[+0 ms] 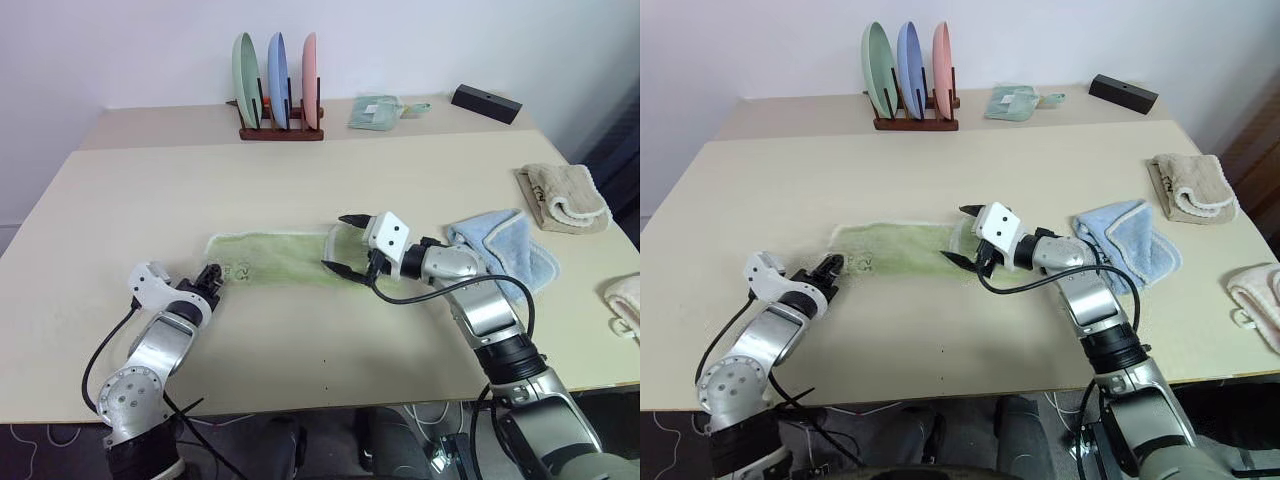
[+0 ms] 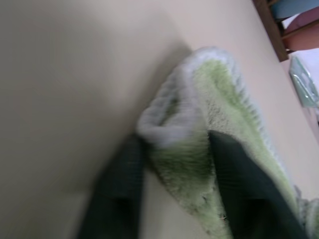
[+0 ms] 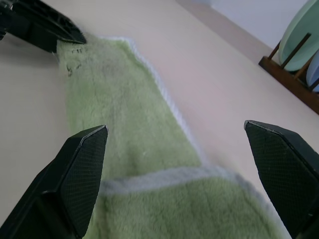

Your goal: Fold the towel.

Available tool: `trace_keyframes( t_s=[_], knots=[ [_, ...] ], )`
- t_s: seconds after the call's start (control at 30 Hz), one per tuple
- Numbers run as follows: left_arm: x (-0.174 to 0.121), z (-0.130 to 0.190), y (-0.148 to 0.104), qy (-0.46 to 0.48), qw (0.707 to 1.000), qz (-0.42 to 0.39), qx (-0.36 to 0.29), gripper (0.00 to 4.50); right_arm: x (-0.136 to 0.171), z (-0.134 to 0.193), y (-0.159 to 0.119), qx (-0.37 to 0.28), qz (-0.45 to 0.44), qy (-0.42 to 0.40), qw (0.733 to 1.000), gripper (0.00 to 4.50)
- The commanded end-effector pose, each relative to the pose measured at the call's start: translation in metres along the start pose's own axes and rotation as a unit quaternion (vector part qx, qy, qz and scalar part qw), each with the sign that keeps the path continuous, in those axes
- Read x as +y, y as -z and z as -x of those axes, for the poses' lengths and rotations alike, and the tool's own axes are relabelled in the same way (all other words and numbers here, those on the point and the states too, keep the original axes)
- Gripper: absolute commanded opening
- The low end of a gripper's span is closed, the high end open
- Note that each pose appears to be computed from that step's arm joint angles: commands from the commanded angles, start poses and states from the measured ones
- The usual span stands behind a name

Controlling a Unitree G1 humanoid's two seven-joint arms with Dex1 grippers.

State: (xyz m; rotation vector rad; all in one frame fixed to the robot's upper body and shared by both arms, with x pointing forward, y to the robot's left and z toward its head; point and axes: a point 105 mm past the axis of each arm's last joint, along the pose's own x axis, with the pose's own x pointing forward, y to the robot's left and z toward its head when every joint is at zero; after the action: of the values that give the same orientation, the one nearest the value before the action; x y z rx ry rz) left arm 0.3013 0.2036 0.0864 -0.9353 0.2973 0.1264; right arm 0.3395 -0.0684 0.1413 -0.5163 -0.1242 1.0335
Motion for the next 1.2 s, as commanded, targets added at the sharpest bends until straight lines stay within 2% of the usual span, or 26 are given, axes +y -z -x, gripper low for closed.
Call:
trace_keyframes(
  t_s=[0.03, 0.13, 0.23, 0.33, 0.4, 0.57, 0.63, 0.7, 0.87, 1.0, 1.13, 1.2],
  knots=[
    [-0.015, 0.003, -0.018, 0.034, 0.998, -0.013, -0.041, 0.25, 0.001, 0.003, -0.012, -0.012, 0.022, 0.003, 1.0, 4.5],
    [-0.018, 0.012, -0.041, 0.056, 0.994, -0.035, -0.088, 0.25, 0.003, 0.01, -0.008, -0.002, 0.012, 0.007, 1.0, 4.5],
    [-0.02, 0.026, -0.073, 0.077, 0.981, -0.116, -0.133, 0.25, 0.003, 0.022, 0.002, 0.021, 0.011, 0.009, 1.0, 4.5],
    [-0.032, 0.033, -0.089, 0.112, 0.964, -0.198, -0.14, 0.25, 0.0, 0.03, 0.008, 0.034, 0.011, 0.014, 0.999, 4.5],
    [-0.045, 0.033, -0.088, 0.142, 0.946, -0.263, -0.123, 0.25, -0.003, 0.033, 0.009, 0.038, 0.011, 0.018, 0.999, 4.5],
    [-0.083, 0.027, -0.046, 0.247, 0.88, -0.403, -0.036, 0.25, -0.009, 0.034, 0.009, 0.039, 0.008, 0.031, 0.999, 4.5],
    [-0.101, 0.026, -0.018, 0.305, 0.841, -0.447, 0.008, 0.25, -0.01, 0.034, 0.01, 0.04, 0.007, 0.032, 0.999, 4.5],
    [-0.116, 0.026, 0.007, 0.353, 0.802, -0.48, 0.042, 0.25, -0.01, 0.034, 0.01, 0.04, 0.006, 0.032, 0.999, 4.5],
    [-0.14, 0.021, 0.06, 0.436, 0.736, -0.505, 0.118, 0.25, -0.013, 0.037, 0.015, 0.05, 0.001, 0.047, 0.998, 4.5],
    [-0.147, 0.012, 0.086, 0.456, 0.707, -0.522, 0.142, 0.25, -0.018, 0.042, 0.018, 0.059, -0.001, 0.063, 0.996, 4.5],
    [-0.149, 0.003, 0.102, 0.456, 0.706, -0.519, 0.155, 0.25, -0.021, 0.047, 0.023, 0.073, 0.003, 0.076, 0.994, 4.5],
    [-0.142, 0.004, 0.107, 0.454, 0.697, -0.529, 0.171, 0.25, -0.022, 0.048, 0.023, 0.073, 0.003, 0.08, 0.994, 4.5]
  ],
)
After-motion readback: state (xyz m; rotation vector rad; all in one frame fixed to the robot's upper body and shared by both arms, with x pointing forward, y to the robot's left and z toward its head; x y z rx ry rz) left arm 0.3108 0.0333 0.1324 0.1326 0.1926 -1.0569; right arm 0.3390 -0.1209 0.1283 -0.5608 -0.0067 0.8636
